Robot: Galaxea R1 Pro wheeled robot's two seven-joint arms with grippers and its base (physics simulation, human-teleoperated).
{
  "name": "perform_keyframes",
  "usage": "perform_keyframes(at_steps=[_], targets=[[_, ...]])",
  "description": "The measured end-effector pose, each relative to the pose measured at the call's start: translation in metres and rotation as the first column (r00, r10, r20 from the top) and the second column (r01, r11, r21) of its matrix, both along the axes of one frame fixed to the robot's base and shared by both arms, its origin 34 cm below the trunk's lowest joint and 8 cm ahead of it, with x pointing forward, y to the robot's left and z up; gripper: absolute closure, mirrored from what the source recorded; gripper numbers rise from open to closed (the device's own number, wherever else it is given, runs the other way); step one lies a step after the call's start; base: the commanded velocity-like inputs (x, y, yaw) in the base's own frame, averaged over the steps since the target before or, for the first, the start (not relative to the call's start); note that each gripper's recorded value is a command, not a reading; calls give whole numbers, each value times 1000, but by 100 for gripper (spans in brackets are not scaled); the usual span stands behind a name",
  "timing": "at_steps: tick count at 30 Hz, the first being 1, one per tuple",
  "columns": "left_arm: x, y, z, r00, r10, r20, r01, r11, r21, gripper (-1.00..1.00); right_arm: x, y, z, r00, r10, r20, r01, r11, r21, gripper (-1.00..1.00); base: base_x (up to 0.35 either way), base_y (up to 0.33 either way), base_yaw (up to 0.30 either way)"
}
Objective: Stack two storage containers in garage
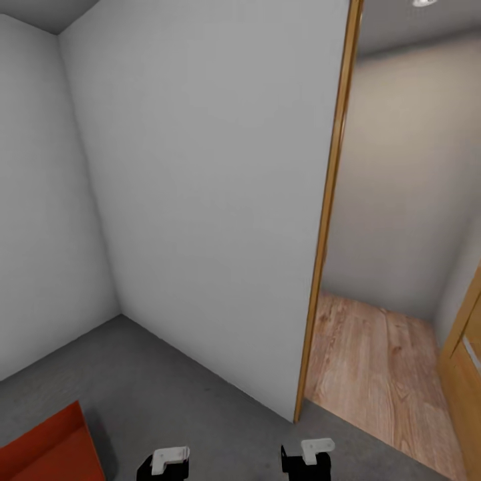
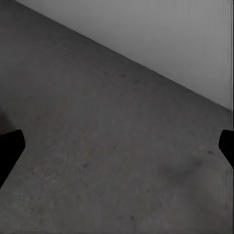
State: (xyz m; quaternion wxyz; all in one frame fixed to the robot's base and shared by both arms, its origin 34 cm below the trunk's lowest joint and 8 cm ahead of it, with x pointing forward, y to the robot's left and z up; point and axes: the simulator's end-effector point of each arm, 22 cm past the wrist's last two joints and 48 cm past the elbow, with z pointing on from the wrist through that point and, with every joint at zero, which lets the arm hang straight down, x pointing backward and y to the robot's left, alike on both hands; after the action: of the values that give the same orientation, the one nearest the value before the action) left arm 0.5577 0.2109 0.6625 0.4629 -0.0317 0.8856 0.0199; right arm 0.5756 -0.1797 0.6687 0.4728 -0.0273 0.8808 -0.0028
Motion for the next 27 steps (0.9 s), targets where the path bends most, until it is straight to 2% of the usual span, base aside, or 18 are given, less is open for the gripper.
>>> perform_keyframes(at_steps=[27], targets=[[0,3,0,1000,5,0,-5,1000,1,-100,0,0,0,1000,2,0,-2,1000,0,-100,0,-1,-298]])
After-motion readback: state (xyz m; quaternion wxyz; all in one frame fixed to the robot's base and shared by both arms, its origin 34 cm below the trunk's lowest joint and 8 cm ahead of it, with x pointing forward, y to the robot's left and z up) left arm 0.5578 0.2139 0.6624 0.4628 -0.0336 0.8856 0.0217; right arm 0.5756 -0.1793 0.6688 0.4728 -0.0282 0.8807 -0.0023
